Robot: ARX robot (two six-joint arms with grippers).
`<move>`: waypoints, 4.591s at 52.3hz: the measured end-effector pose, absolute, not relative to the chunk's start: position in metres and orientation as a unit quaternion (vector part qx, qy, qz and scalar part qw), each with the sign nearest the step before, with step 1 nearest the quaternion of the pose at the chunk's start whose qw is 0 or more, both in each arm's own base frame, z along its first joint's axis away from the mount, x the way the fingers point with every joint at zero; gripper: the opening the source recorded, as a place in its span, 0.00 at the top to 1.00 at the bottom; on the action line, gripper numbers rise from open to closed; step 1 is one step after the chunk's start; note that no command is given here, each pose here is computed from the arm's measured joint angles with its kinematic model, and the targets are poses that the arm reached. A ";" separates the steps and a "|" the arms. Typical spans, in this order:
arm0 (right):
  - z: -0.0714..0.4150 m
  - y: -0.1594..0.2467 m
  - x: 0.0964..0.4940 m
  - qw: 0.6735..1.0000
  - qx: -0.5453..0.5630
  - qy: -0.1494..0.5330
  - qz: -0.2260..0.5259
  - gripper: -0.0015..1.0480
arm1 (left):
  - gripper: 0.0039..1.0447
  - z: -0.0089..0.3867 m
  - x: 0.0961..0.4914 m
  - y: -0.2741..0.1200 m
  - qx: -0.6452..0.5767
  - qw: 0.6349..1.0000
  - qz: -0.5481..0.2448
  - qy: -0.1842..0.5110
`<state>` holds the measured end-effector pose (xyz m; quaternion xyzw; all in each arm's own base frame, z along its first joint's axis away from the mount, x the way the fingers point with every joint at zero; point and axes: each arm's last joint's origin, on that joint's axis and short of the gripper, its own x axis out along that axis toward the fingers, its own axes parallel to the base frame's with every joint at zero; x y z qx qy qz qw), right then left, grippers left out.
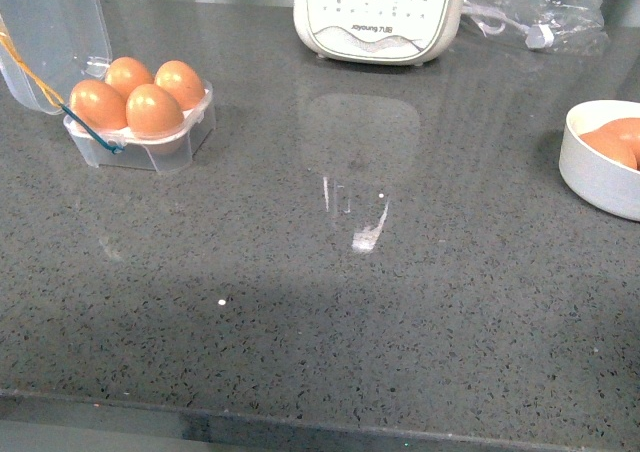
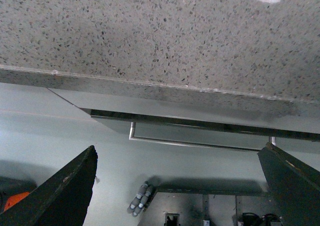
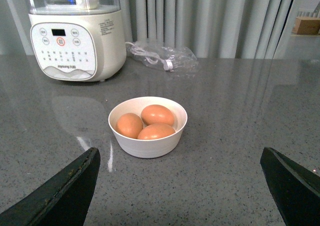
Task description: Put egg into box
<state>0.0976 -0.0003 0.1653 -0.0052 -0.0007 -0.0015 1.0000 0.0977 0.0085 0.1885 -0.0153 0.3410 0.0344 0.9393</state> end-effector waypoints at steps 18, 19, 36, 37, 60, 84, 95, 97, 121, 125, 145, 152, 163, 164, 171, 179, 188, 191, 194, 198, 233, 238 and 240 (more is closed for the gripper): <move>0.165 0.000 0.098 1.000 -0.005 -0.001 -0.001 0.07 | 0.06 0.263 0.153 0.034 -0.025 0.978 0.025 0.206; 0.165 0.000 0.098 1.000 -0.005 -0.001 -0.001 0.07 | 0.06 0.267 0.160 0.036 -0.022 0.980 0.023 0.199; 0.165 0.000 0.098 1.000 -0.005 -0.001 -0.001 0.07 | 0.06 0.289 0.274 0.071 0.013 0.982 0.048 0.182; 0.165 0.000 0.098 1.000 -0.005 -0.001 -0.001 0.07 | 0.06 0.288 0.277 0.071 0.013 0.982 0.048 0.184; 0.165 0.000 0.098 1.000 -0.005 -0.001 -0.001 0.07 | 0.06 0.252 0.357 0.070 0.074 0.971 0.038 0.224; 0.165 0.000 0.098 1.000 -0.005 -0.001 -0.001 0.07 | 0.06 0.229 0.374 0.041 0.082 0.972 0.005 0.221; 0.165 0.000 0.098 1.000 -0.005 -0.001 -0.001 0.07 | 0.06 0.223 0.363 0.012 0.063 0.969 -0.046 0.233; 0.165 0.000 0.098 1.000 -0.005 -0.001 -0.001 0.07 | 0.06 0.226 0.358 0.005 0.060 0.969 -0.062 0.232; 0.165 0.000 0.098 1.000 -0.005 -0.001 -0.001 0.07 | 0.06 0.239 0.316 -0.039 0.094 0.953 -0.149 0.248; 0.165 0.000 0.098 1.000 -0.005 -0.001 -0.001 0.07 | 0.06 0.246 0.312 -0.038 0.099 0.955 -0.145 0.240; 0.165 0.000 0.098 1.000 -0.005 -0.001 -0.001 0.07 | 0.06 0.340 0.241 -0.014 0.122 0.977 -0.119 0.127; 0.165 0.000 0.098 1.000 -0.005 -0.001 -0.001 0.07 | 0.06 0.348 0.221 0.005 0.124 0.979 -0.100 0.124; 0.165 0.000 0.098 1.000 -0.005 -0.001 -0.001 0.07 | 0.06 0.336 0.201 0.035 0.116 0.980 -0.070 0.148; 0.165 0.000 0.098 1.000 -0.005 -0.001 -0.001 0.07 | 0.06 0.334 0.198 0.037 0.115 0.979 -0.068 0.151; 0.165 0.000 0.098 1.000 -0.005 -0.001 -0.001 0.07 | 0.06 0.316 0.180 0.044 0.138 0.974 -0.058 0.168; 0.165 0.000 0.098 1.000 -0.005 -0.001 -0.001 0.07 | 0.06 0.303 0.167 0.047 0.156 0.971 -0.063 0.170; 0.165 0.000 0.098 1.000 -0.005 -0.001 -0.001 0.07 | 0.12 0.291 0.164 0.048 0.153 0.977 -0.033 0.143; 0.165 0.000 0.098 1.000 -0.005 -0.001 -0.001 0.07 | 0.20 0.282 0.161 0.045 0.127 0.988 -0.004 0.083; 0.165 0.000 0.098 1.000 -0.005 -0.001 -0.001 0.07 | 0.29 0.273 0.156 0.040 0.096 0.995 0.005 0.036; 0.165 0.000 0.098 1.000 -0.005 -0.001 -0.001 0.07 | 0.41 0.263 0.150 0.032 0.055 0.998 0.006 0.000; 0.165 0.000 0.098 1.000 -0.005 -0.001 -0.001 0.07 | 0.97 0.193 0.122 0.000 0.000 1.000 -0.001 0.000; 0.165 0.000 0.098 1.000 -0.005 -0.001 -0.001 0.07 | 0.97 0.187 0.119 0.000 0.000 1.000 -0.001 0.000; 0.165 0.000 0.098 1.000 -0.005 -0.001 -0.001 0.07 | 0.97 0.185 0.118 0.000 0.000 1.000 0.000 0.000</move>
